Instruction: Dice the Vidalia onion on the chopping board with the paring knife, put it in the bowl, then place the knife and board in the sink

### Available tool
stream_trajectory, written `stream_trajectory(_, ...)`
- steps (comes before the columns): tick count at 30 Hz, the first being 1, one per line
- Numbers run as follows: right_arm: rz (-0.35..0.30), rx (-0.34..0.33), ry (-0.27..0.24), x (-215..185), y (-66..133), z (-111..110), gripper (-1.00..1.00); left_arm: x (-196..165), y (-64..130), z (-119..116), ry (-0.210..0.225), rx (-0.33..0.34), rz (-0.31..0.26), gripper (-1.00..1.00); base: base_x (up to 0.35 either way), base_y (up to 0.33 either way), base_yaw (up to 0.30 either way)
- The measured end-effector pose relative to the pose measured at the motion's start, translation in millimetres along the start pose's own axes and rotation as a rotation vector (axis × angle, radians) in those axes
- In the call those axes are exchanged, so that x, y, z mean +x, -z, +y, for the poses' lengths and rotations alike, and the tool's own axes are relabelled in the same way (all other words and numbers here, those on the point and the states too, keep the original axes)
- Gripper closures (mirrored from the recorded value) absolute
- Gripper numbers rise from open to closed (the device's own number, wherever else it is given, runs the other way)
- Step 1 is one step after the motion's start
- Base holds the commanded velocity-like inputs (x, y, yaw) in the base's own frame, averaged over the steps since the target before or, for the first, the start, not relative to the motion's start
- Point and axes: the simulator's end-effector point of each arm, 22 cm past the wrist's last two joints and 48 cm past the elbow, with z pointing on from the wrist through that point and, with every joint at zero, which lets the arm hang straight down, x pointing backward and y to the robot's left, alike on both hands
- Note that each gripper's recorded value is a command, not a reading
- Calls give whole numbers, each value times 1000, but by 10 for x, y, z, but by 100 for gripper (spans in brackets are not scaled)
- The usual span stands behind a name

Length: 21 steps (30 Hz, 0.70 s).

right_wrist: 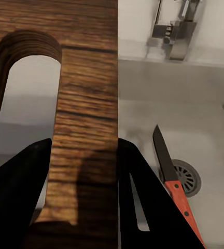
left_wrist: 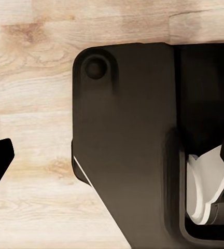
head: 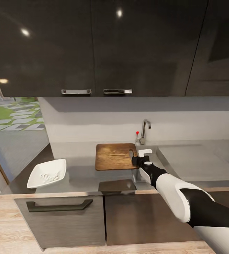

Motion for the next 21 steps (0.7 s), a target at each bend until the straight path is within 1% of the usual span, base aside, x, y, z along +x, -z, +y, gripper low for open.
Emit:
stream_trajectory(7,10,3,0,-23,44,-11,100,1,67,2,0,0,0,-100,0,0,0)
stream_trajectory(8,32,3,3,19,51,-11,100,2,77,3,0,0,0,-100,0,0,0)
stream_trajectory(11,159,5,21,224,93,-20,100,1,104,1,0,1,0,-100,0,0,0)
stream_trajectory(12,179,9,17,199,105,-35,100,2,113,1,0,1,0,-100,0,0,0)
stream_trajectory(16,237,16,22,184,155,-70,100,2,147,3,0,1,0,-100,0,0,0)
stream_trajectory(21,274,16,24,225,207,-75,100,9,192,3,0,1,1,-100,0,0,0)
